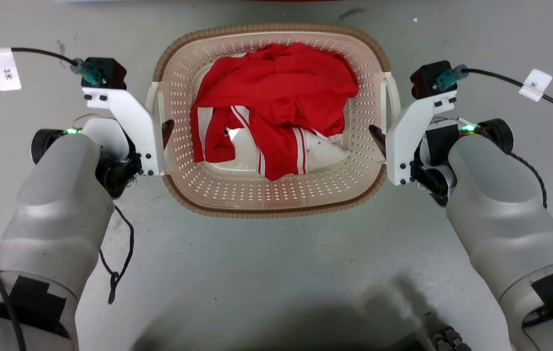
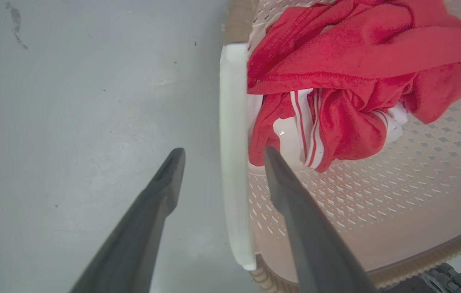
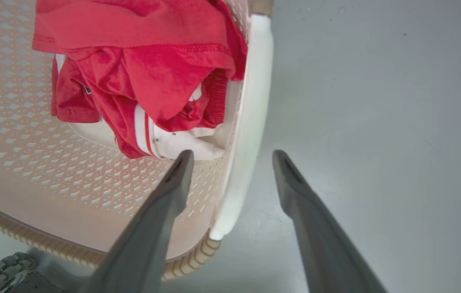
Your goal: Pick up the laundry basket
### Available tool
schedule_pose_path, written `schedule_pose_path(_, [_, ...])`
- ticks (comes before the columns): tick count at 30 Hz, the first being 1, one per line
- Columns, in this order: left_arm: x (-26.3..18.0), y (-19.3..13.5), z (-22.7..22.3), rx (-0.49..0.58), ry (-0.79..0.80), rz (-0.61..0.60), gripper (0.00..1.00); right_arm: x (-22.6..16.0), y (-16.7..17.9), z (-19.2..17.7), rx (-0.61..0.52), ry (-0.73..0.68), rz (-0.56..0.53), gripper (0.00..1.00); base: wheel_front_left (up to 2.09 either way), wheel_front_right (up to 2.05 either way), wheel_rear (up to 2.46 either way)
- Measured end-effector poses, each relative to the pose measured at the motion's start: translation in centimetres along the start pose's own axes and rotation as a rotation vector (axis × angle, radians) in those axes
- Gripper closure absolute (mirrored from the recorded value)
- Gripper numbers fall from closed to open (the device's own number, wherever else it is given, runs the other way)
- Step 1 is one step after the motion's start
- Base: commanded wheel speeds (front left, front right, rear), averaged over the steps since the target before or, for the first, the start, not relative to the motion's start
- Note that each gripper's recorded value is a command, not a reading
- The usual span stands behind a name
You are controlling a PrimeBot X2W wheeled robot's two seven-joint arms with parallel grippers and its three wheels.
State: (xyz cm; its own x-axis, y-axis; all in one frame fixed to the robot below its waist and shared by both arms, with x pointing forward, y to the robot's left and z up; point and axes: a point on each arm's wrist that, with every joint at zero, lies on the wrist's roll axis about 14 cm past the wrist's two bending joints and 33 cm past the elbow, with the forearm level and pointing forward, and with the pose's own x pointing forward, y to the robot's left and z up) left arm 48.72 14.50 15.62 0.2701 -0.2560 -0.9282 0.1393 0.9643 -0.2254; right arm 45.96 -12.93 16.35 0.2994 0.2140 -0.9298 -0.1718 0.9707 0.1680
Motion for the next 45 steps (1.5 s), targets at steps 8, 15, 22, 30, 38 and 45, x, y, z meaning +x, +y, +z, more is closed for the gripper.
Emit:
schedule_pose_path(8, [1.1,0.1,-0.7,-0.02,0.013,-0.001,0.0,1.6,0.6,-1.0,-0.01,0.054,0.018,0.0,0.0,0.0,0.0])
schedule_pose_path(15, [1.5,0.2,-1.4,-0.033,0.027,0.003,0.2,2.3,0.8,-1.7,0.009,0.076,0.026,0.15,0.0,0.0,0.0])
schedule_pose_path(22, [1.7,-0.5,-1.8,-0.049,0.051,-0.016,1.0,2.4,0.9,-2.0,0.02,0.096,0.03,1.0,0.0,0.0,0.0])
schedule_pose_path(30, [1.0,-0.7,-1.9,-0.052,0.071,-0.017,1.0,1.7,1.3,-2.0,0.037,0.109,0.039,1.0,0.0,0.0,0.0])
schedule_pose_path(38, [-1.3,-1.5,-2.9,-0.068,0.128,-0.022,1.0,-0.6,1.8,-2.2,0.04,0.159,0.043,1.0,0.0,0.0,0.0])
schedule_pose_path(45, [-4.7,-2.9,-3.5,-0.082,0.155,-0.033,1.0,-4.1,2.4,-2.2,0.043,0.189,0.039,1.0,0.0,0.0,0.0])
